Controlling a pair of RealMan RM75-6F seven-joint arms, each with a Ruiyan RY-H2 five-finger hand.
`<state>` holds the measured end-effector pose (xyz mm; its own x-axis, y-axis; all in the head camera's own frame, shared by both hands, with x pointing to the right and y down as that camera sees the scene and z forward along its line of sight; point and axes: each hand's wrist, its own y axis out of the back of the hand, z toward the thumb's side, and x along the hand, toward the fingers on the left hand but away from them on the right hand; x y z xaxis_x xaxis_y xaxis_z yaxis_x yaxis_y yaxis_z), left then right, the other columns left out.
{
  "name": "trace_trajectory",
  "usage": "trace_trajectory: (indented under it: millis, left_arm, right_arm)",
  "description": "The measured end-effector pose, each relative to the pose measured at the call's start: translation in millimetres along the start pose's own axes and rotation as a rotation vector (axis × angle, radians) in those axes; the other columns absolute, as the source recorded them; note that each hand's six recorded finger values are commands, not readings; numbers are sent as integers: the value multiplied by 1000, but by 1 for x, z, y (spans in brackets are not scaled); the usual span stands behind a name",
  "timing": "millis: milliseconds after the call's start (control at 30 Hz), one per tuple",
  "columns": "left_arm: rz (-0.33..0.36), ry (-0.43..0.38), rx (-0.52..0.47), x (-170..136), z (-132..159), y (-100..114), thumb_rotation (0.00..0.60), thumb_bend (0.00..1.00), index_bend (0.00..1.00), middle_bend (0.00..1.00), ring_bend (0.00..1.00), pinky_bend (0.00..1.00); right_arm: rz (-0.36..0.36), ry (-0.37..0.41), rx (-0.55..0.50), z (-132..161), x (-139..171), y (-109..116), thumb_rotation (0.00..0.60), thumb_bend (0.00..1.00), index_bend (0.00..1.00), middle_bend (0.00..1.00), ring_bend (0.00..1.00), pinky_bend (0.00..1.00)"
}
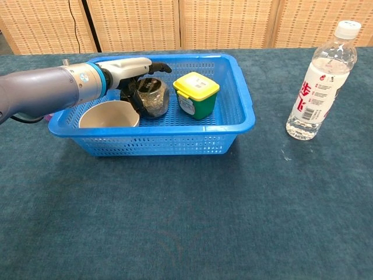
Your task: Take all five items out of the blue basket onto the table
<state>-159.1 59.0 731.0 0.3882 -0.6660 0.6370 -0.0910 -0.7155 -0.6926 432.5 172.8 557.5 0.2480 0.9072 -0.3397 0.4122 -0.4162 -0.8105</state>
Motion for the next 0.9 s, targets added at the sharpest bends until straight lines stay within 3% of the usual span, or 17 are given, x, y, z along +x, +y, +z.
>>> trace_trajectory:
  millis: [133, 267, 467, 667, 900]
  left_arm:
    - [3, 11, -6, 3, -2, -2, 600, 227, 82, 12, 124, 304]
    - [15, 16, -15, 5, -2, -3, 600, 257, 250, 148, 275, 425]
    - [76, 25, -11, 5, -4, 4, 600, 278, 356, 240, 338, 459]
    - [115, 14, -35, 3, -1, 12, 600, 279, 373, 254, 350, 459]
    - [190, -52, -86, -12, 11, 40, 600, 276, 373, 254, 350, 459]
  right_arm:
    - [0, -2, -2, -1, 0, 0, 600, 0, 0, 0, 0, 0]
    - [1, -2, -2, -1, -1, 0, 600, 0, 0, 0, 0, 0]
    - [3, 0, -4, 0, -1, 0, 600, 0, 0, 0, 0, 0]
    - [2, 1, -4, 0, 0, 0, 600, 0, 0, 0, 0, 0]
    - [1, 7, -8, 2, 1, 0, 600, 0, 0, 0, 0, 0]
